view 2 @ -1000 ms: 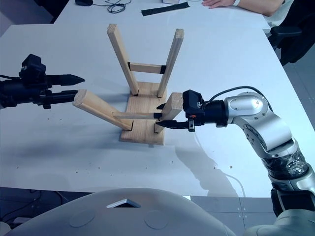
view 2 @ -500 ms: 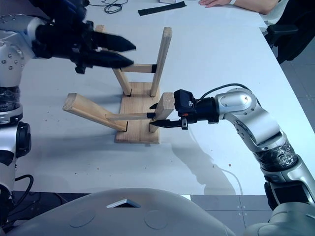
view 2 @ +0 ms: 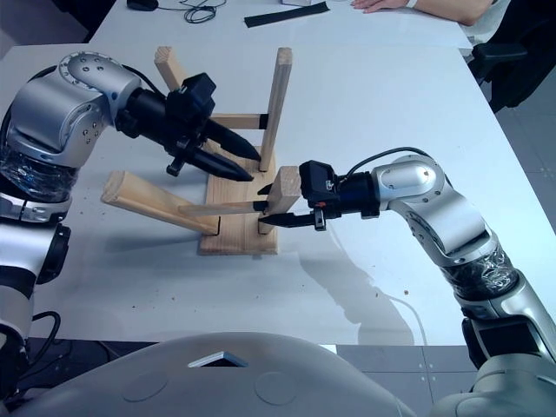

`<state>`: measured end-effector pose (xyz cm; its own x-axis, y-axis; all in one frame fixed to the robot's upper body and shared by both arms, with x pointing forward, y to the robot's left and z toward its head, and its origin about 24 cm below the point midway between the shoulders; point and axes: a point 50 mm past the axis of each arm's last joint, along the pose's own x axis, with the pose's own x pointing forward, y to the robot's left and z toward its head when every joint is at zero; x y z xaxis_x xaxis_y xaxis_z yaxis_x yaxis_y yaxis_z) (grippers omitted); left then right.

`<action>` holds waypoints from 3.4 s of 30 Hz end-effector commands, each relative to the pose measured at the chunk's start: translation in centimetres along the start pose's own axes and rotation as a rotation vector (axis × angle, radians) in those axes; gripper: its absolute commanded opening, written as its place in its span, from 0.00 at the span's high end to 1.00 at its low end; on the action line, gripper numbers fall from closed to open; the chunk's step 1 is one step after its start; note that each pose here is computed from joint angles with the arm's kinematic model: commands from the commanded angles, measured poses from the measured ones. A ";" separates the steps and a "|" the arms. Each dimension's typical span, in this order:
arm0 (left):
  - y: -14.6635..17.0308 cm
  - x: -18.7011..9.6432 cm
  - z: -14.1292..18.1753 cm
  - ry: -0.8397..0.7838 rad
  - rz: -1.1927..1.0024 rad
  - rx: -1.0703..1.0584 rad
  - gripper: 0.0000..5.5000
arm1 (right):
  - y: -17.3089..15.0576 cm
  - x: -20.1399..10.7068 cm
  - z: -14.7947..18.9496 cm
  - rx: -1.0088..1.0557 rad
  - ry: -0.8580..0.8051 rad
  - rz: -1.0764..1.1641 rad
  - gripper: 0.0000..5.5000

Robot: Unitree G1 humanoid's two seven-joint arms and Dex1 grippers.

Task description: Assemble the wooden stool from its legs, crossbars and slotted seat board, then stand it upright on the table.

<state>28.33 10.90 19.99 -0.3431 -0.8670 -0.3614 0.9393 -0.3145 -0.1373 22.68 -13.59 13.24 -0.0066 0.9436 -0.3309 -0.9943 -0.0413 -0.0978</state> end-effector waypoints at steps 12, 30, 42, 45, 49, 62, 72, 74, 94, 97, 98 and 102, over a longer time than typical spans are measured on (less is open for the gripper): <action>-0.7 0.7 -3.2 0.099 -0.017 -0.031 0.66 | 2.4 1.0 -4.8 0.176 0.203 0.087 0.63; -0.4 3.0 -9.2 0.139 0.010 -0.269 0.66 | 2.5 1.3 -5.0 0.133 0.243 0.134 0.63; -2.1 -2.3 2.9 -0.363 0.137 -0.049 0.66 | 2.4 0.8 -5.3 0.129 0.254 0.118 0.63; -2.6 -4.7 4.2 -0.400 0.277 0.007 0.66 | 2.5 0.6 -5.3 0.134 0.255 0.108 0.63; -2.9 -8.6 3.8 -0.406 0.548 0.019 0.66 | 2.7 0.5 -5.6 0.140 0.263 0.102 0.63; -8.9 -10.3 -10.0 -0.066 1.066 -0.252 0.60 | 3.3 -1.1 -5.4 0.189 0.244 -0.018 0.63; -8.1 -7.5 -10.9 -0.090 1.073 -0.241 0.60 | 3.1 -0.2 -8.4 0.244 0.372 0.000 0.63; -8.0 -7.2 -10.9 -0.093 1.069 -0.241 0.60 | 2.8 -0.2 -8.4 0.243 0.374 -0.004 0.63; -13.4 -2.8 -14.9 -0.151 1.505 -0.430 0.60 | 2.9 -3.7 -6.1 0.354 0.147 -1.023 0.43; -14.3 -1.4 -15.1 -0.174 1.598 -0.437 0.63 | 4.7 -1.7 -6.1 0.391 0.121 -1.185 0.51; -14.4 -1.1 -15.0 -0.190 1.634 -0.422 0.65 | 5.0 -1.0 -6.0 0.406 0.105 -1.223 0.54; -14.0 -0.8 -14.5 -0.105 1.750 -0.278 0.71 | 5.3 -0.1 -5.8 0.397 0.115 -1.317 0.60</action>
<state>15.14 21.95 8.52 0.9609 -0.1522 -0.2313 0.1738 0.9819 0.0758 18.10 -15.95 7.06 0.9265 0.2289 -0.2987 -0.2701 0.9572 -0.1041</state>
